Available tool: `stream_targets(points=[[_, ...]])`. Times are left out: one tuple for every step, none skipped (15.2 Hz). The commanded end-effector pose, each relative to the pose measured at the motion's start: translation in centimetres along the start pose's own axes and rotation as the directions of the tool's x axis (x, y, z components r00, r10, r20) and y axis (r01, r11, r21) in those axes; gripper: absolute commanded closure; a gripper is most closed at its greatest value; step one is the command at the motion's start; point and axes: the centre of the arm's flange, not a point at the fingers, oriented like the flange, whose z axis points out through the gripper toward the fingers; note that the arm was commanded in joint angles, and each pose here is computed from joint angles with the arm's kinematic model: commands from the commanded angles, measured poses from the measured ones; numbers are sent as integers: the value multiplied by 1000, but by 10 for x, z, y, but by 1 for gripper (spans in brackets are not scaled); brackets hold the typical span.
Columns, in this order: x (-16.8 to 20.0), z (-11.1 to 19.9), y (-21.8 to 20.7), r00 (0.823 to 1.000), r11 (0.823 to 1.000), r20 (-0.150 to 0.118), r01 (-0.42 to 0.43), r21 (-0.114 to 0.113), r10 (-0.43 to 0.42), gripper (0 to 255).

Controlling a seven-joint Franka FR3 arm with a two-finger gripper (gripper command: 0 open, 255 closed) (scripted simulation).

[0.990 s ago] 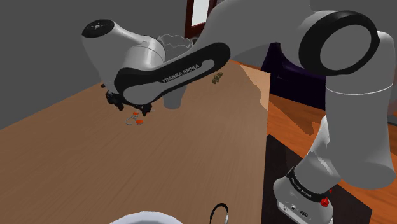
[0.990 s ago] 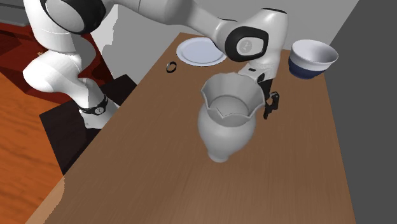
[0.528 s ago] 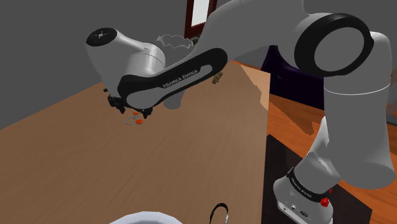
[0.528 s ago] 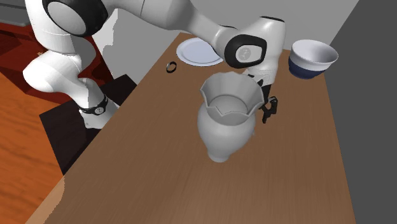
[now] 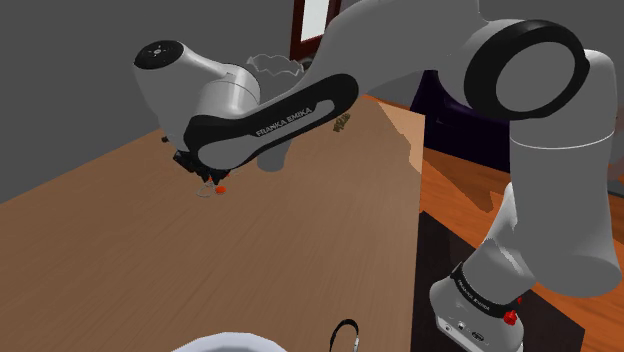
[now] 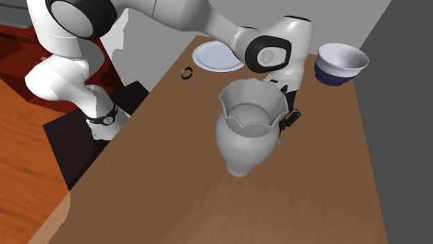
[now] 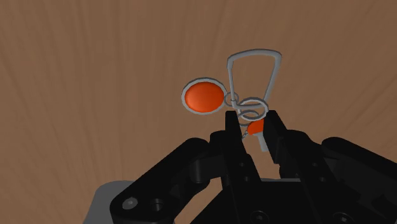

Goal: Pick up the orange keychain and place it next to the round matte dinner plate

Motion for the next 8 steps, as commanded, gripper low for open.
stream_targets(points=[[-2,4,1,1000,1000,2,2,-6,-2,255],[-1,3,1,1000,1000,2,2,-6,-2,255],[-1,4,0,1000,1000,2,2,-6,-2,255],[-1,3,0,1000,1000,1,2,-6,-2,255],[-1,3,-1,1000,1000,1,2,-6,-2,255],[-1,5,1,1000,1000,2,2,-6,-2,255],[1,0,1,1000,1000,2,2,-6,-2,255],[2,-5,0,1000,1000,2,2,-6,-2,255]])
